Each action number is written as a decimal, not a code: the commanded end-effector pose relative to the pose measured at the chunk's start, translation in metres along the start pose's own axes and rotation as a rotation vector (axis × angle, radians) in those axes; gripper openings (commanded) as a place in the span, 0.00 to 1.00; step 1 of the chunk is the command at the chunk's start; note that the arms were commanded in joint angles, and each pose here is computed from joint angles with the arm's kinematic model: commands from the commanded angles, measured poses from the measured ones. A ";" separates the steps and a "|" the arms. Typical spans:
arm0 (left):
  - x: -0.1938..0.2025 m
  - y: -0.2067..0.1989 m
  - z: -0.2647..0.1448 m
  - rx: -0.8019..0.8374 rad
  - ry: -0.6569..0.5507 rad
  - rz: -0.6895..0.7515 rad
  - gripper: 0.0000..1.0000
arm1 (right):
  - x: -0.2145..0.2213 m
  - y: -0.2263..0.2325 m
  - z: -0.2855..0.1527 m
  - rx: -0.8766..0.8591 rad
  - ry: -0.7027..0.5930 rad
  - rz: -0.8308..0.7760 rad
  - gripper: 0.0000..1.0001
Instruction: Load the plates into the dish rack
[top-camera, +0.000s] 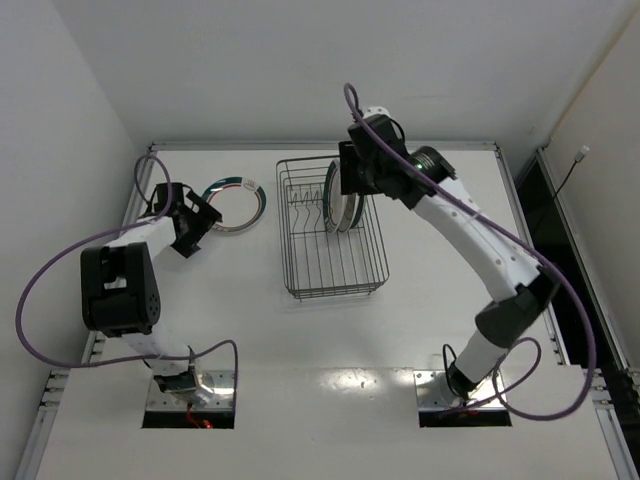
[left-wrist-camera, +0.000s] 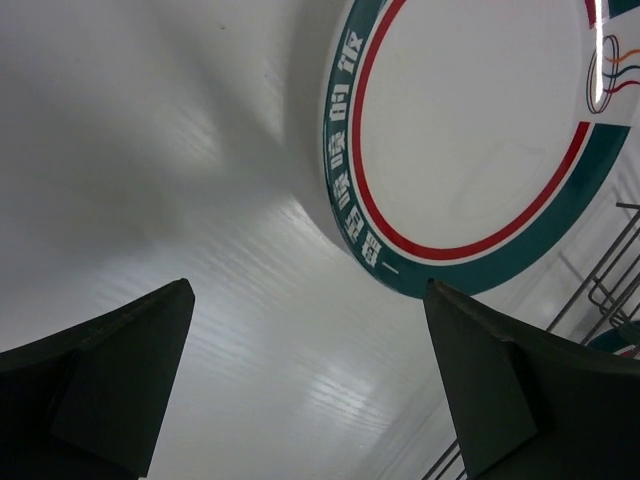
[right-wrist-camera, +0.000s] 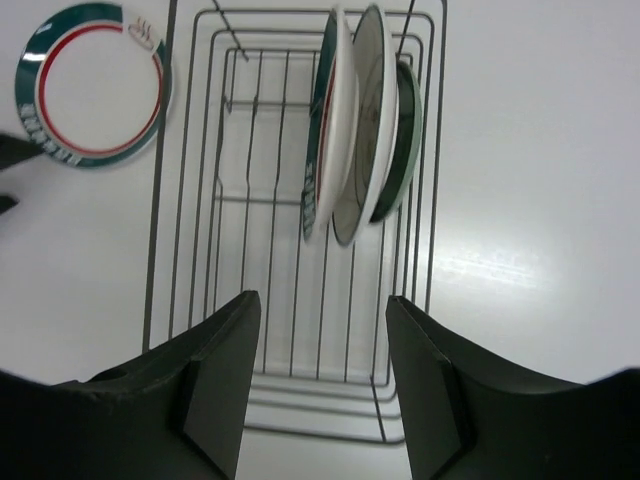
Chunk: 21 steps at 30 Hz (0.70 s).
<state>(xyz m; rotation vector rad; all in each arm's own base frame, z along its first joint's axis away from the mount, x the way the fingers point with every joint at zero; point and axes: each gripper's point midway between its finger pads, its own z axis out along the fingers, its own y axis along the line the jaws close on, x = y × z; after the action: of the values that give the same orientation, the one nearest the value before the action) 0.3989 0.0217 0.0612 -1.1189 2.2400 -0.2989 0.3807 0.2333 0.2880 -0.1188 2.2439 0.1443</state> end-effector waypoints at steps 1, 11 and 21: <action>-0.015 -0.032 0.009 0.113 -0.006 -0.051 0.99 | 0.002 0.001 -0.037 -0.110 -0.057 0.008 0.50; -0.010 -0.047 0.060 0.201 0.052 -0.161 0.77 | 0.013 -0.031 -0.093 -0.146 -0.176 0.089 0.50; -0.019 -0.039 0.053 0.203 0.055 -0.098 0.00 | -0.004 -0.055 -0.116 -0.076 -0.226 0.082 0.50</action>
<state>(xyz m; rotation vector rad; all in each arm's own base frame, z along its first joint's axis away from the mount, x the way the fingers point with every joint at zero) 0.4703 0.0074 0.0324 -1.1890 2.1292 -0.6467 0.3011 0.1709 0.3392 -0.0704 2.0743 0.2846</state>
